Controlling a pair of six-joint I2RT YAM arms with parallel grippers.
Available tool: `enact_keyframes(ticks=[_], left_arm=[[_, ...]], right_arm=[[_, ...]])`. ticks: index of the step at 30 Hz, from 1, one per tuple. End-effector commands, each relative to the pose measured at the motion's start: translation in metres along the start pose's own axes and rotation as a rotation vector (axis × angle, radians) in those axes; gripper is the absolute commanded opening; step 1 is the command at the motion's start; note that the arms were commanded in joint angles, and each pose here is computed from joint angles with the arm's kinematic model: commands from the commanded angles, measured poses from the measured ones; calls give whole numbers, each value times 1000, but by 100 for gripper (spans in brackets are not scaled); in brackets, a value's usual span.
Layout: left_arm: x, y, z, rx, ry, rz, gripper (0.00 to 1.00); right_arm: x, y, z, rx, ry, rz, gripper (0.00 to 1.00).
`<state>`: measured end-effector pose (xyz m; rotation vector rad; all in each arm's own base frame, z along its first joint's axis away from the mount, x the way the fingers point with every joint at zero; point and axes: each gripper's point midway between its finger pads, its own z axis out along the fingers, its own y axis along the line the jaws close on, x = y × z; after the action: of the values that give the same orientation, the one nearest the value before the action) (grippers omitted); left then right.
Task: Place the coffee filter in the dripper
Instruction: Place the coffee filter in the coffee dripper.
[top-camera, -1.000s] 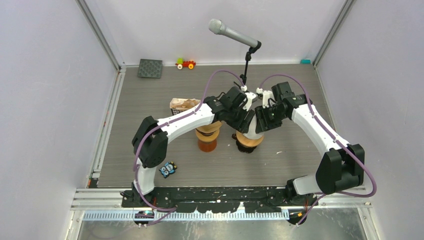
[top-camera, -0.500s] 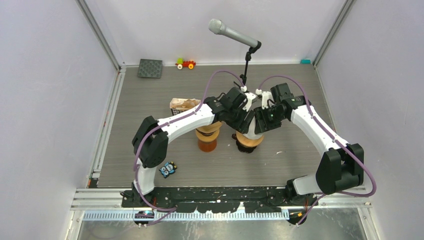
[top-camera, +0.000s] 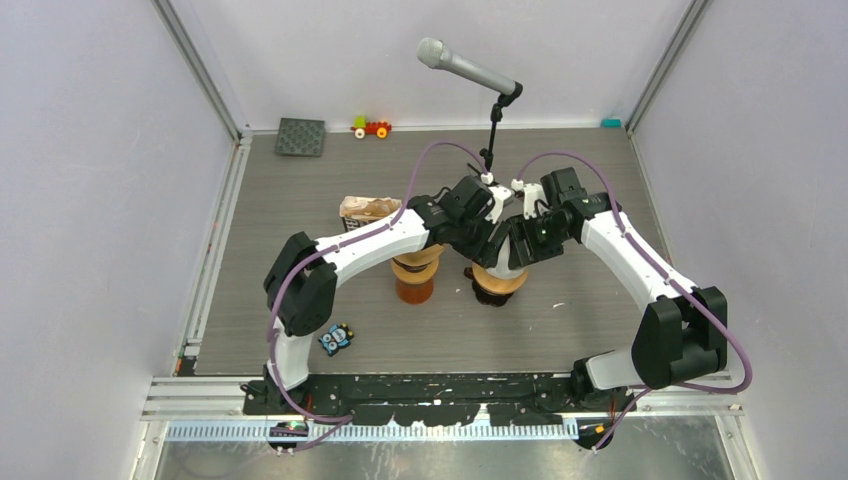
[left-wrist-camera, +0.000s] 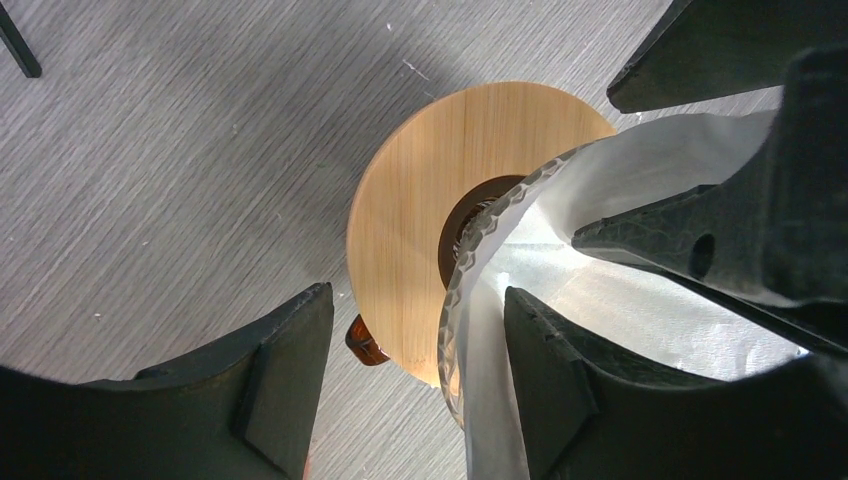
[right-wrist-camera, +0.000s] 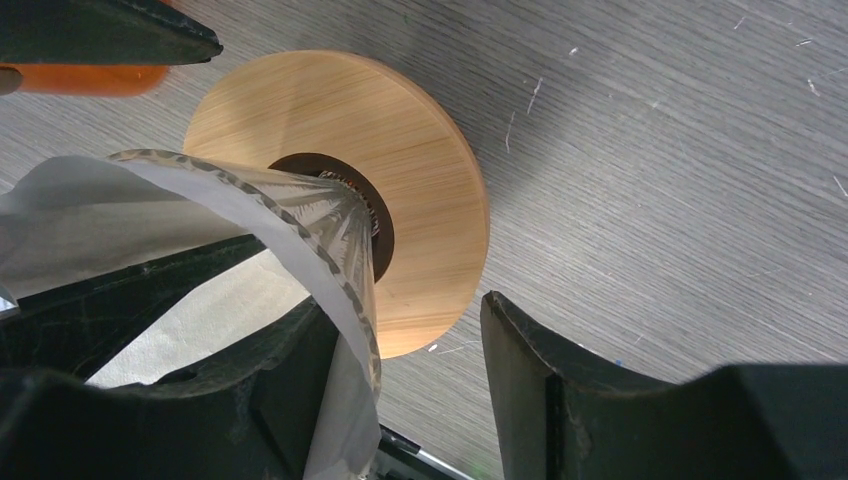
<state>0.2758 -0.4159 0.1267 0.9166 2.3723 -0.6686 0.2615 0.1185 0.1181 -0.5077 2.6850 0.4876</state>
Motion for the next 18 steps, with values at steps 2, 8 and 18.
enact_keyframes(ticks=[2, 8, 18], left_arm=[[-6, 2, -13, -26, -37, 20, 65], [-6, 5, -15, -38, -41, 17, 67], [-5, 5, -16, -40, -42, 1, 75]], right_arm=[[-2, -2, -3, 28, -25, -13, 63], [-3, -3, -4, 31, -31, -9, 66], [-3, -4, -3, 25, -27, -2, 66]])
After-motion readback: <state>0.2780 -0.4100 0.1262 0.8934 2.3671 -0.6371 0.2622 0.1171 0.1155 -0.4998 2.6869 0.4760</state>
